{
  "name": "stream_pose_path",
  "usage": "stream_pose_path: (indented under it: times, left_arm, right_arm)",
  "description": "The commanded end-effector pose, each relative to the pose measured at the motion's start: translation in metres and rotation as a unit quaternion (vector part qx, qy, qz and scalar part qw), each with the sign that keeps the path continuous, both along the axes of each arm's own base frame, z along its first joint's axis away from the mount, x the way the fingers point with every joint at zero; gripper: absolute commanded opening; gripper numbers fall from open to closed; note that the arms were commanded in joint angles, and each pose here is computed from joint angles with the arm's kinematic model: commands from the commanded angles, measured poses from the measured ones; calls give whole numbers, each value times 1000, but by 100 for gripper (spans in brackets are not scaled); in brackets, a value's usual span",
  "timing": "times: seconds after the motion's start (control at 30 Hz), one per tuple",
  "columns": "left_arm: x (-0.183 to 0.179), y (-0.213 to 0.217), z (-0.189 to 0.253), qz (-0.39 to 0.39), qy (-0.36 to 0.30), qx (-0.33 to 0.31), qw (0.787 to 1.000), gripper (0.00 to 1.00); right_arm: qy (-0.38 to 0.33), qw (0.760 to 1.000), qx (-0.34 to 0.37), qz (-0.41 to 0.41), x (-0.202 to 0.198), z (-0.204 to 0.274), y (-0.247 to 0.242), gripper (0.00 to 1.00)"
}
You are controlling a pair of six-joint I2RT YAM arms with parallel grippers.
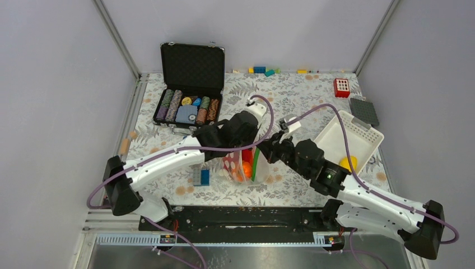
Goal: Place the food in the zip-top bag and seal the zipper
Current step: Place the fake vegetable in the zipper food storage bag.
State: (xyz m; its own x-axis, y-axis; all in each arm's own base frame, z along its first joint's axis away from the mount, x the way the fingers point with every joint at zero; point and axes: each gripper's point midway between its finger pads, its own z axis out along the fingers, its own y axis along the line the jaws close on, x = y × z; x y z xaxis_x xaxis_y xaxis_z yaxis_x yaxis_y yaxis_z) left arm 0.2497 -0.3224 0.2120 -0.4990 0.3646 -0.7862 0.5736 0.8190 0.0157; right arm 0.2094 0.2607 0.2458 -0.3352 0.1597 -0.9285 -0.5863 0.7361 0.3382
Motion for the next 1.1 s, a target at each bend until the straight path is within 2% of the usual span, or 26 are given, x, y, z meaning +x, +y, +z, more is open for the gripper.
stream_pose_path:
  times: [0.0,0.13,0.27,0.47,0.6,0.73,0.8,0.97,1.0,1.07]
  left_arm:
    - [11,-4,78,58,-70,-143,986,0]
    - [11,7,94,78,-91,-180,976,0]
    - [11,15,100,94,-99,-201,970,0]
    - [8,15,99,93,-94,-216,967,0]
    - [9,19,100,107,-94,-227,963,0]
    - [13,22,102,122,-101,-240,958,0]
    - [14,23,105,124,-101,-249,955,0]
    - [19,25,107,129,-101,-277,947,0]
    - [20,24,108,126,-99,-281,946,0]
    - [19,21,108,118,-96,-288,946,0]
  right_arm:
    - [-27,998,-15,58,-1,15,27,0]
    - [6,997,-66,35,9,-12,27,0]
    - [33,992,-109,53,10,-33,37,0]
    - [66,987,-127,72,12,-51,55,0]
    - [113,979,-157,66,9,-75,54,0]
    - [151,966,-177,113,-4,-97,66,0]
    - [169,963,-186,101,-2,-109,65,0]
    - [183,959,-184,114,-7,-122,74,0]
    - [180,960,-180,116,-8,-121,74,1]
    - [169,964,-169,118,-8,-114,74,9]
